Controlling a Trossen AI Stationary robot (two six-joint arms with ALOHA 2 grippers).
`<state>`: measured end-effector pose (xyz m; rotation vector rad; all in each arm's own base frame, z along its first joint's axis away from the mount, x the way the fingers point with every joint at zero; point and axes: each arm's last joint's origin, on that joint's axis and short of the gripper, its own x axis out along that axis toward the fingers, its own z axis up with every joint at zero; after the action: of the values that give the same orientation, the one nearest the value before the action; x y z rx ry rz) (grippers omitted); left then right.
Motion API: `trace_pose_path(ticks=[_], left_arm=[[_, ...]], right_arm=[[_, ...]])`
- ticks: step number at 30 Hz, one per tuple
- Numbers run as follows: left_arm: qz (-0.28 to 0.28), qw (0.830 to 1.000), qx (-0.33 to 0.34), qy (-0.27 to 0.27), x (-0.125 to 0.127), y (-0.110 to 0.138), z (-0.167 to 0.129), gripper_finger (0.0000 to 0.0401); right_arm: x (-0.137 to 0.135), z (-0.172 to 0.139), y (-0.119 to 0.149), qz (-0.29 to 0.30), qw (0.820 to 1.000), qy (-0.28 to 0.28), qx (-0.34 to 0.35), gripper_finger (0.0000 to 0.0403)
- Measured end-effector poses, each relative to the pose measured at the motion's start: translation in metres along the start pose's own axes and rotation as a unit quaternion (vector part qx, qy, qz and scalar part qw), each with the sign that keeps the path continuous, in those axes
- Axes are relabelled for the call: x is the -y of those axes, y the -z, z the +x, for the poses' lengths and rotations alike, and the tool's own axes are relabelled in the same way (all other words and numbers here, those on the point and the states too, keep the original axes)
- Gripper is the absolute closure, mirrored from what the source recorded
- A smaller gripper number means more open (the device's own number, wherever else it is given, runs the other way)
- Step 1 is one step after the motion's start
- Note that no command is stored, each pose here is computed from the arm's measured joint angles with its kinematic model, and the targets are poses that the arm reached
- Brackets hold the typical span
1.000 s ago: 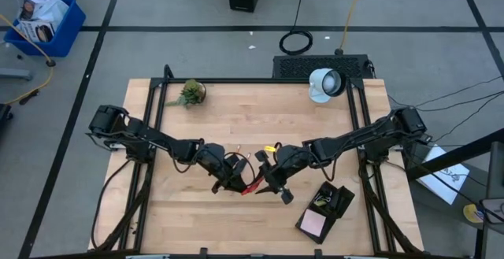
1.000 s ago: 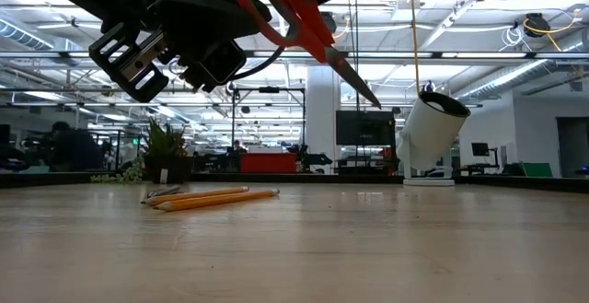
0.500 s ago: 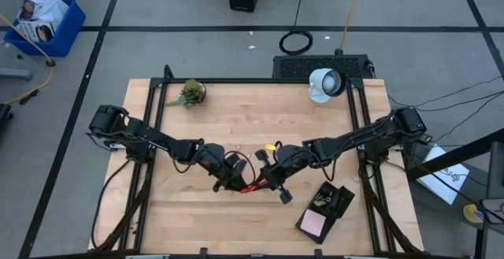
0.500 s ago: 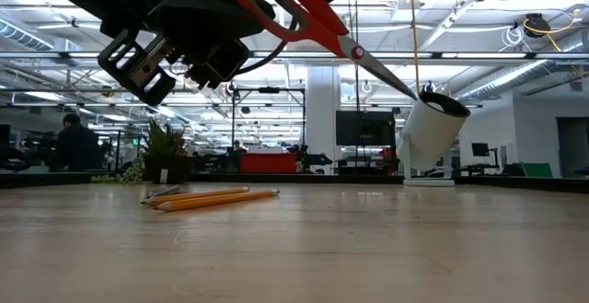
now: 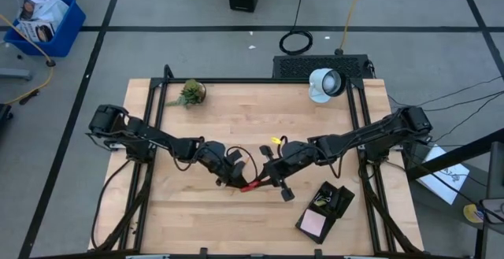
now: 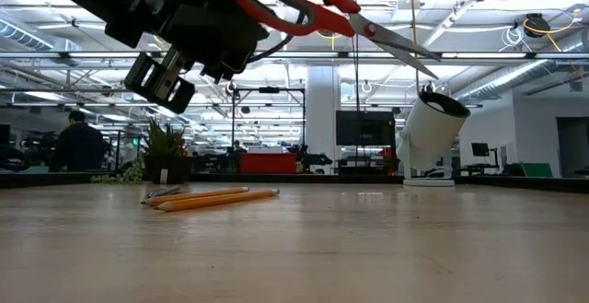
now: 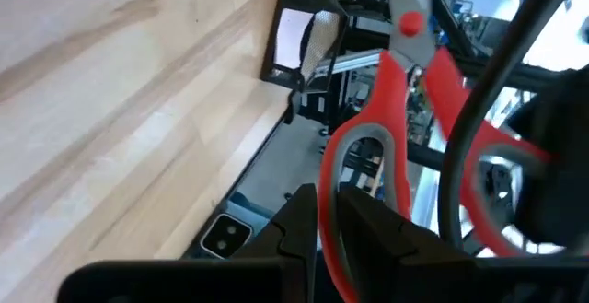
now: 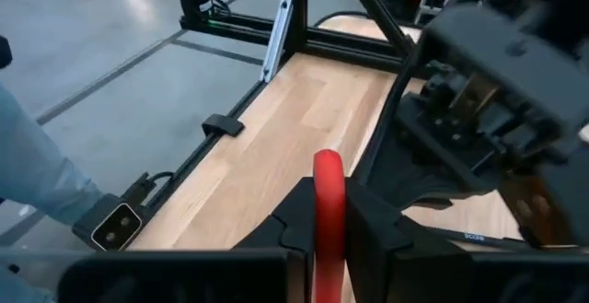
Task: Pick and place office supplies into organizer
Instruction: Put the orange scissors into the desk organizer
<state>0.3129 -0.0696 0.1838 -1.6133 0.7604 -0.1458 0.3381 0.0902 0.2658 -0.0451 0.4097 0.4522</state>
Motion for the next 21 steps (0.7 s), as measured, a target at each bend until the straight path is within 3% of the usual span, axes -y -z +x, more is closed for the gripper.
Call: trace_pose_path(ticks=[5,15,21], left_arm=[[0.014,1.000,0.000,-0.002,-0.001,0.000,0.000,0.0312],[0.010,1.000,-0.005,0.005,0.001,-0.004,-0.002,0.0154],[0.047,0.999,0.009,0.017,0.006,-0.015,-0.011,0.0120]], right_arm=[[-0.001,-0.007,-0.007,-0.001,1.000,0.001,0.017,0.0378],[-0.007,-0.008,-0.007,0.025,1.000,-0.010,0.011,0.0376],[-0.015,-0.016,-0.012,0.029,0.999,-0.009,0.017,0.0377]])
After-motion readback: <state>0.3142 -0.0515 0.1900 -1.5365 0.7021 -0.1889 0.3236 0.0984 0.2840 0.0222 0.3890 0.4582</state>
